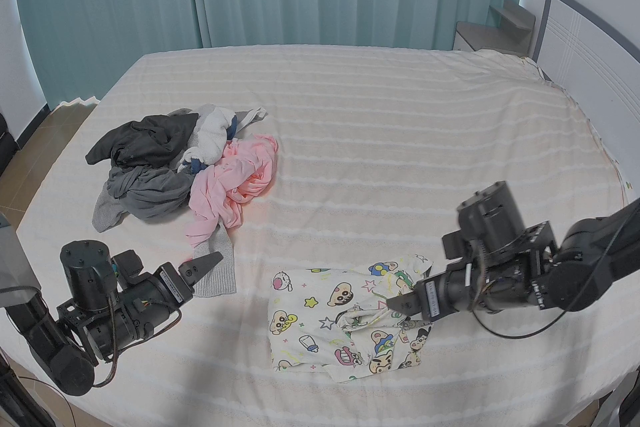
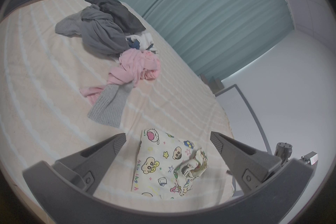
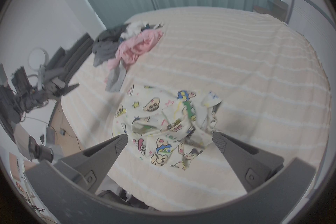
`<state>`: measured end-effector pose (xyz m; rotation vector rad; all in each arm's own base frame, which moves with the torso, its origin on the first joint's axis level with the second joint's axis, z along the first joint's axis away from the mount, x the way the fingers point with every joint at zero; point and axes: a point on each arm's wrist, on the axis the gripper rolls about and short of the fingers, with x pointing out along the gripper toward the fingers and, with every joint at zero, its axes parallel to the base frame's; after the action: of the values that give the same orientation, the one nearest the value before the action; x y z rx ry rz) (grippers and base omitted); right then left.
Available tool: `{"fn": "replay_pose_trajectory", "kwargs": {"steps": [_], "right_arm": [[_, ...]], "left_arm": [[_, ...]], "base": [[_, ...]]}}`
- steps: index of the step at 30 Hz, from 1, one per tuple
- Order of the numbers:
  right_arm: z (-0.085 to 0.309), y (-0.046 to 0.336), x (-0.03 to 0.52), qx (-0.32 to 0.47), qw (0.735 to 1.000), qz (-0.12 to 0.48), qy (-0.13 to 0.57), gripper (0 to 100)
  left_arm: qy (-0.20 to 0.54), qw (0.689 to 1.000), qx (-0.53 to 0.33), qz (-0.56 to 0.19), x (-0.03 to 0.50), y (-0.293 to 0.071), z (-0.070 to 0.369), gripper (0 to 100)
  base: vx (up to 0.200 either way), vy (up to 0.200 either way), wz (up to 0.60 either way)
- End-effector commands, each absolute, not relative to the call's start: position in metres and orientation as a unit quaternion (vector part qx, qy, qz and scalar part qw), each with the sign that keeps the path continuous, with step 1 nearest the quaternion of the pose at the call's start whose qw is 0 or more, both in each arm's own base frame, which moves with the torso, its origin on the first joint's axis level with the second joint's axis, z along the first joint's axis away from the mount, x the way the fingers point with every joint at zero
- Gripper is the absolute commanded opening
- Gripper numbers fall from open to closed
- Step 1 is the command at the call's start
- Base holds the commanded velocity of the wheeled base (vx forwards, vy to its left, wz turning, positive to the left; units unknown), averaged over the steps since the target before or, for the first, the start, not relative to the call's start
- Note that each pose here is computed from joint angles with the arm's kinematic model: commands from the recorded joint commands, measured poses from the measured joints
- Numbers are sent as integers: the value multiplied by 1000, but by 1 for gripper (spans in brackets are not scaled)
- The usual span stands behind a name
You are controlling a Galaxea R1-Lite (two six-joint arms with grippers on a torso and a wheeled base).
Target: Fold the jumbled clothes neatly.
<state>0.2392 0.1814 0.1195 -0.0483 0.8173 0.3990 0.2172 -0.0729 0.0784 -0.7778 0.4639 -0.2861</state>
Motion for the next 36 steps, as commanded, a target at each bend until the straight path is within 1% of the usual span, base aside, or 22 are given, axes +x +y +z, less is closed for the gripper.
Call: {"fn": "replay_pose_trajectory", "kwargs": {"steps": [1,3,4,7,9,10,11,12,16,19,23,25,29,36], "right_arm": [[88,240,241,-80,871,190,446,100],[86,244,238,-66,868,181,458,100],[87,250,237,-31,865,164,473,100],[94,253,239,13,856,141,497,100],[95,254,239,24,853,136,503,100],[100,256,241,60,848,122,513,100],[102,256,242,78,844,111,519,100],[103,257,242,91,838,99,529,100],[103,258,245,111,832,77,539,100],[98,266,252,147,822,58,548,100],[90,271,257,167,812,45,557,100],[79,273,264,172,806,30,566,100],[68,271,272,170,800,11,575,100],[64,271,290,187,797,-6,575,100]], "left_arm": [[277,877,-382,-91,210,-58,42,100],[277,877,-383,-89,210,-57,40,100],[281,877,-381,-86,209,-57,35,100],[289,875,-380,-80,208,-56,32,100],[289,875,-380,-79,209,-56,32,100],[288,875,-380,-80,209,-56,32,100],[288,875,-380,-80,209,-56,32,100],[289,875,-380,-79,209,-56,32,100],[288,875,-380,-79,209,-56,32,100],[288,876,-380,-78,209,-56,32,100],[288,876,-380,-77,209,-56,32,100],[289,875,-380,-76,209,-56,31,100],[295,874,-379,-73,209,-56,28,100],[297,874,-379,-72,209,-56,27,100]], "base": [[0,0,0],[0,0,0],[0,0,0],[0,0,0],[0,0,0],[0,0,0],[0,0,0],[0,0,0],[0,0,0],[0,0,0],[0,0,0],[0,0,0],[0,0,0],[0,0,0]]}}
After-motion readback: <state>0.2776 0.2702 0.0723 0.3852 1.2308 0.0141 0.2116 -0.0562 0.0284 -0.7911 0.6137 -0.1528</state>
